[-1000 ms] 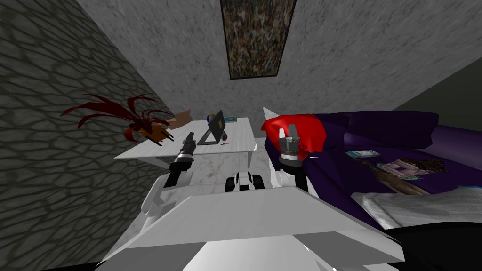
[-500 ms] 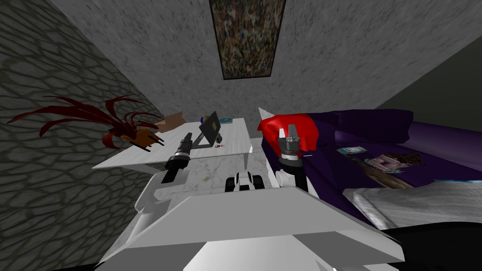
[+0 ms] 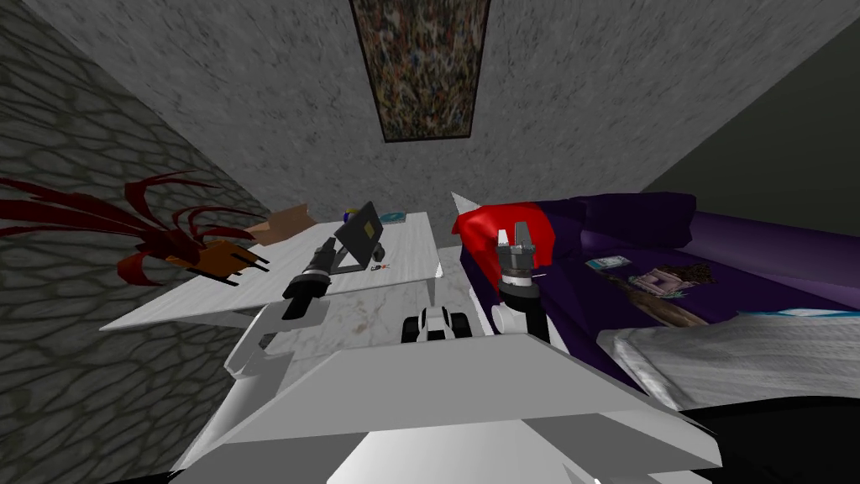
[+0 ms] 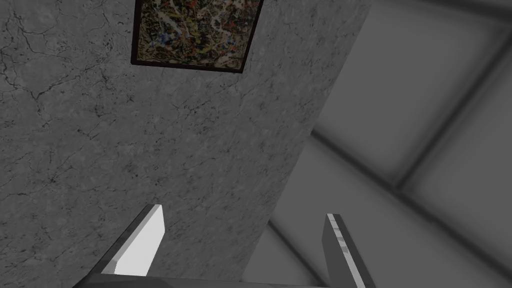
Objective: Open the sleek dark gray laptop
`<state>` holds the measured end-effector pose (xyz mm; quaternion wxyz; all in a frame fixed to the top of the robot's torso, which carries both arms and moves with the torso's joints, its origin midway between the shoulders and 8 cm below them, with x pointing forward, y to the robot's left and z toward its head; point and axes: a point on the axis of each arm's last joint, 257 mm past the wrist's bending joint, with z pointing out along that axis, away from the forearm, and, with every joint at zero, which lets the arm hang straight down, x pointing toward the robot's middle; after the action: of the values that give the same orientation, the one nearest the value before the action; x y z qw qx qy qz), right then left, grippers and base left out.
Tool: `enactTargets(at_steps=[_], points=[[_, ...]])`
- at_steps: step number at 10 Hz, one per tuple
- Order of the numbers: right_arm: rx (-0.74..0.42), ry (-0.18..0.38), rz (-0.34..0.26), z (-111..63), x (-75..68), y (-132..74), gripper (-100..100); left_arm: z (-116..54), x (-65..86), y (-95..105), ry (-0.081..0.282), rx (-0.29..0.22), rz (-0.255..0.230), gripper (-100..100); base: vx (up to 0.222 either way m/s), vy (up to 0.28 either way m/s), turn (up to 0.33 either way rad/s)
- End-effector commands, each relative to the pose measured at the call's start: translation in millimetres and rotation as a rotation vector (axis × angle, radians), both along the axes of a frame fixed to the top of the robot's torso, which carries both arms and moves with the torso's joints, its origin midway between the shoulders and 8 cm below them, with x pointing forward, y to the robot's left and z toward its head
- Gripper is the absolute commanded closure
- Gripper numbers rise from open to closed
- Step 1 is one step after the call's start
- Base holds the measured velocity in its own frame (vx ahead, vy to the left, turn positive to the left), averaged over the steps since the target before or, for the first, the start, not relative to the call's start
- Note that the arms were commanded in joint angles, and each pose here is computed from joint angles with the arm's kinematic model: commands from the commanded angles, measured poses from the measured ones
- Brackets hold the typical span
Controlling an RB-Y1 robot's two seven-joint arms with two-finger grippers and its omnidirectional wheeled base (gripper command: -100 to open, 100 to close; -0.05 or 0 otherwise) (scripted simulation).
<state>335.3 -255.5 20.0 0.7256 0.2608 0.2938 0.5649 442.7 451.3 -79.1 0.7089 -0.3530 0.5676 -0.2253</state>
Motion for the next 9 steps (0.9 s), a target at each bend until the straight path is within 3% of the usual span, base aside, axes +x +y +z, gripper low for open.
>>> enactTargets(at_steps=[1,7,8,9], points=[[0.0,0.0,0.0,0.0,0.0,0.0,0,3.5,0.5,13.3,0.025,0.032,0.038,-100,0.038,-0.043,-0.024],[0.0,0.0,0.0,0.0,0.0,0.0,0,11.2,-1.1,56.1,0.085,0.109,0.156,-100,0.038,-0.044,-0.079],[0.0,0.0,0.0,0.0,0.0,0.0,0,10.3,0.2,51.3,0.079,0.103,0.142,-100,0.022,-0.026,-0.011],[0.0,0.0,0.0,0.0,0.0,0.0,0,13.8,-2.7,51.7,0.082,0.104,0.157,-100,0.04,0.031,-0.082]])
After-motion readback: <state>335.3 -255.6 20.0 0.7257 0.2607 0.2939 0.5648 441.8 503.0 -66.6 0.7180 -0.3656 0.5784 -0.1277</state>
